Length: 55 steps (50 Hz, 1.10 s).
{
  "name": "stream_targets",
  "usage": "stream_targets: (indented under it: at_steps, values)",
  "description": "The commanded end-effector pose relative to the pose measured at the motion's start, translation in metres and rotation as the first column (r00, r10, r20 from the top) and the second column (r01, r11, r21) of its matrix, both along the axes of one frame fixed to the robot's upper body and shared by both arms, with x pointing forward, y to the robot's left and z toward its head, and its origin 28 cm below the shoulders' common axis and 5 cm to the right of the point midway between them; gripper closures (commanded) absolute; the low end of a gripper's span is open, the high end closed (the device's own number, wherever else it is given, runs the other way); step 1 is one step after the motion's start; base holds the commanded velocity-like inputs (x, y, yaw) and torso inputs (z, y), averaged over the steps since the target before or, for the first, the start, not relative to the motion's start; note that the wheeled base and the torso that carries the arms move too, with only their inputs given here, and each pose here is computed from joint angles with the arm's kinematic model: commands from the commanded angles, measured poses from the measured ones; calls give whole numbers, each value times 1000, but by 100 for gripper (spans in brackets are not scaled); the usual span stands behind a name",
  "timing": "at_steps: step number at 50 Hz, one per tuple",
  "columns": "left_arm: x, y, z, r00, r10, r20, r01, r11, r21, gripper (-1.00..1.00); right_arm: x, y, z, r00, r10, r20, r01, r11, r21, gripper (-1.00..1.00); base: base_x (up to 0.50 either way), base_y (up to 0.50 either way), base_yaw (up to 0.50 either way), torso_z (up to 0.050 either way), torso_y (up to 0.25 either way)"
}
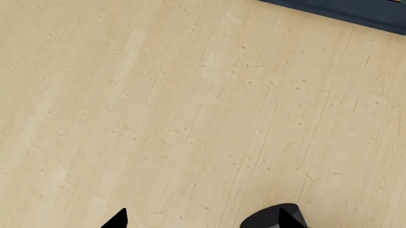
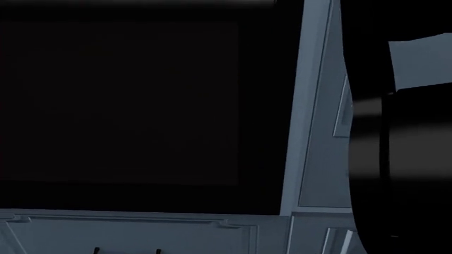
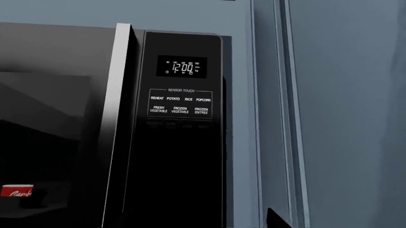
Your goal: Press the stop button on the microwave
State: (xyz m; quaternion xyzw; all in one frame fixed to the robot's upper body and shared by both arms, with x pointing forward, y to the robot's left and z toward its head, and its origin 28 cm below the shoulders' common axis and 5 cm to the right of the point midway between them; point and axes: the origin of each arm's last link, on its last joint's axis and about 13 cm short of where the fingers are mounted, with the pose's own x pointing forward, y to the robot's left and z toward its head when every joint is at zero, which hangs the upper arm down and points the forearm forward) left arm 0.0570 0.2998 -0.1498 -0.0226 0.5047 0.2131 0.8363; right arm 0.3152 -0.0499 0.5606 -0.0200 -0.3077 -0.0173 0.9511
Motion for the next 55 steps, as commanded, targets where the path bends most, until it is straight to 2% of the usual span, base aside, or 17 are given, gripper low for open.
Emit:
stream_targets:
  at_steps: [1,11,15,25,31,35,43,44,45,55]
  values:
    - [1,1,0,1000,1,2,-1,1000,3,-100,5,-2,-4,1000,-16,4,16,1000,-2,-100,0,0,0,44,174]
    - [1,1,0,1000,1,2,-1,1000,3,-100,8,-7,1,1000,-13,1,13,999,40,-100,0,0,0,44,173]
    - [1,1,0,1000,1,2,-1,1000,3,-100,3,-1,0,999,38,-7,-38,999,31,-100,250,0,0,44,173]
    - [1,1,0,1000,1,2,-1,1000,3,-100,9,0,-8,999,33,-19,-33,999,6,-100,150,0,0,44,173]
    - [1,1,0,1000,1,2,-1,1000,3,-100,7,-3,-6,999,50,8,-50,998,36,-100,173,216,0,44,173]
    - [1,1,0,1000,1,2,-1,1000,3,-100,13,-4,-11,1000,18,-11,-18,999,28,-100,49,39,0,44,172]
    - [1,1,0,1000,1,2,-1,1000,3,-100,17,-3,-16,1000,20,-21,-20,1000,12,-100,0,0,0,44,171]
    - [1,1,0,1000,1,2,-1,1000,3,-100,17,-4,-15,1000,-6,-16,6,1000,6,-100,453,363,0,44,170]
    - [1,1,0,1000,1,2,-1,1000,3,-100,16,-4,-15,1000,23,-7,-23,1000,15,-100,441,363,0,44,172]
    - [1,1,0,1000,1,2,-1,1000,3,-100,16,-3,-17,1000,19,-11,-19,1000,2,-100,41,26,0,44,171]
